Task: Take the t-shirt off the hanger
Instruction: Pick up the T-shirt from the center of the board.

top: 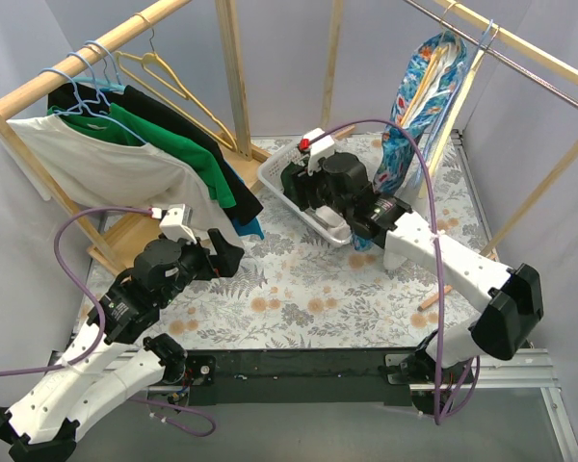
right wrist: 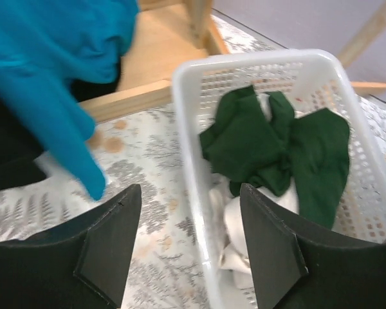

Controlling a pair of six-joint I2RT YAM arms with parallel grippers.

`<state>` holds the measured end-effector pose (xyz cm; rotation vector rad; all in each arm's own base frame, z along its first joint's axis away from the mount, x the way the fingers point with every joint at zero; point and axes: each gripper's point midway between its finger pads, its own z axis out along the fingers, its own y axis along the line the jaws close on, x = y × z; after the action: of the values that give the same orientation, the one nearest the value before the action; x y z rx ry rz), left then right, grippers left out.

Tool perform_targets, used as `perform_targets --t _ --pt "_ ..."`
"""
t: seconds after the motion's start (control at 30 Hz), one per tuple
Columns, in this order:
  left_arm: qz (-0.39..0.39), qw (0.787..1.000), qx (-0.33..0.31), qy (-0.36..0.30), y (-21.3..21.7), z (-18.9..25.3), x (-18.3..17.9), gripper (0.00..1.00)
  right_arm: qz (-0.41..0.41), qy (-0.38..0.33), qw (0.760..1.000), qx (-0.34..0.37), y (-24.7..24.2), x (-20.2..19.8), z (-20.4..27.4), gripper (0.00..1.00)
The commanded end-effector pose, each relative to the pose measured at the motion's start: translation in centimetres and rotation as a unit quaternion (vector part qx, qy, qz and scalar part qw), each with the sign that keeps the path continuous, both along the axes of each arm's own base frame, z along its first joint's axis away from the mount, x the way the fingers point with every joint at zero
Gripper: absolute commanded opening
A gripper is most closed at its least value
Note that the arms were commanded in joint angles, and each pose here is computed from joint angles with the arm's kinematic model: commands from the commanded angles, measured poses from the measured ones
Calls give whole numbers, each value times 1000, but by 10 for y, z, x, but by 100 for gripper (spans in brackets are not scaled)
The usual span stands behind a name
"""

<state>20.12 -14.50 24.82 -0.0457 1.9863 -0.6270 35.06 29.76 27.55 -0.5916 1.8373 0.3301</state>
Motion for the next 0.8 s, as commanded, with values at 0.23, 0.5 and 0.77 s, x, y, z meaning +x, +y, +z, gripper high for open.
perform_targets --t 0.23,0.5,0.77 --pt "-7 1000 -10 12 -7 -9 0 98 242 -165 943 159 35 -107 143 65" --pt "64 997 -32 12 16 0 1 98 338 -210 903 160 75 -130 198 63" --pt "191 981 -22 2 67 20 1 98 366 -194 903 112 151 -116 198 61"
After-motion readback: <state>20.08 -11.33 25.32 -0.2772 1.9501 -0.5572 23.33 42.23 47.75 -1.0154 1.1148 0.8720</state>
